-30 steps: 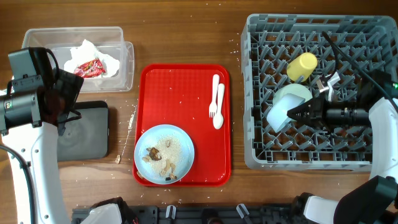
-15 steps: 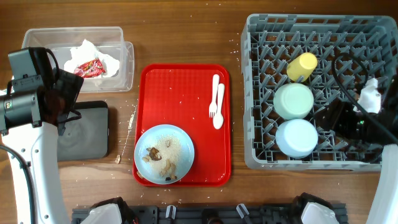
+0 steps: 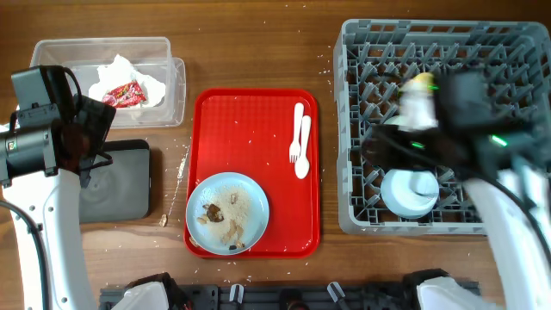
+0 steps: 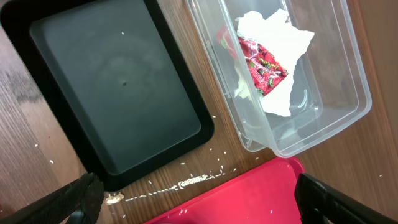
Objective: Sort waste into correct bins and load items into the dishwasher rack
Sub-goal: 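Reach the right gripper to the white fork and grasp it, then carry the white fork with the right gripper into the rack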
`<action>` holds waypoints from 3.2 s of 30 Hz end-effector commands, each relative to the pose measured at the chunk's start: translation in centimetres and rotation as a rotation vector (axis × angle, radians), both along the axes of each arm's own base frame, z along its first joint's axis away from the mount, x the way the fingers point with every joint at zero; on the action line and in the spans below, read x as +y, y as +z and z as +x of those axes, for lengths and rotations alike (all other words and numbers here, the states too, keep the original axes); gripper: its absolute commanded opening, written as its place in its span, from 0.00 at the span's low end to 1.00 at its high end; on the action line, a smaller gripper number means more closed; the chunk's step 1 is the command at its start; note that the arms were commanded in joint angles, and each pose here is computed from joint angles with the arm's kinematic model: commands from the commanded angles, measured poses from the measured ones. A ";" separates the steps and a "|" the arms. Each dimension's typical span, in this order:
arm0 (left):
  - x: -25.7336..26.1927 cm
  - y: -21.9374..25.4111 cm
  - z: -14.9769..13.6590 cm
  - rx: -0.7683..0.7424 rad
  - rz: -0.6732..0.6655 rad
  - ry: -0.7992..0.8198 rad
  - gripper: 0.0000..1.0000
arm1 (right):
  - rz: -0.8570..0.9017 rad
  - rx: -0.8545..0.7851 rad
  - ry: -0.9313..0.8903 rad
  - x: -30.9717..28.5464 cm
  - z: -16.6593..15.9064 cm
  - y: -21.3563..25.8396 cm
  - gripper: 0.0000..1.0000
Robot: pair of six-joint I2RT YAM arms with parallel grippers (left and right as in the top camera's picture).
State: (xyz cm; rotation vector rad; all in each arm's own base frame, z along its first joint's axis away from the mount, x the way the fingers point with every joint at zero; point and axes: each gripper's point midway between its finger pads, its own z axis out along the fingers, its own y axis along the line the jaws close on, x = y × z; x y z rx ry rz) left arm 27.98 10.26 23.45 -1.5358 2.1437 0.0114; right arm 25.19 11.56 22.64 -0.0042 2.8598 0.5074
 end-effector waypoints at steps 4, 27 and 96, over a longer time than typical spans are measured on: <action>0.3 0.1 -0.2 -0.004 0.009 0.016 1.00 | -0.213 0.002 0.051 6.4 7.3 -0.5 1.00; 0.3 0.1 -0.2 -0.003 0.009 0.016 1.00 | -0.292 0.234 -0.150 12.2 12.3 -20.8 0.47; 0.3 0.1 -0.2 -0.003 0.009 0.016 1.00 | -0.411 -0.118 -0.103 -8.2 21.2 -11.4 0.25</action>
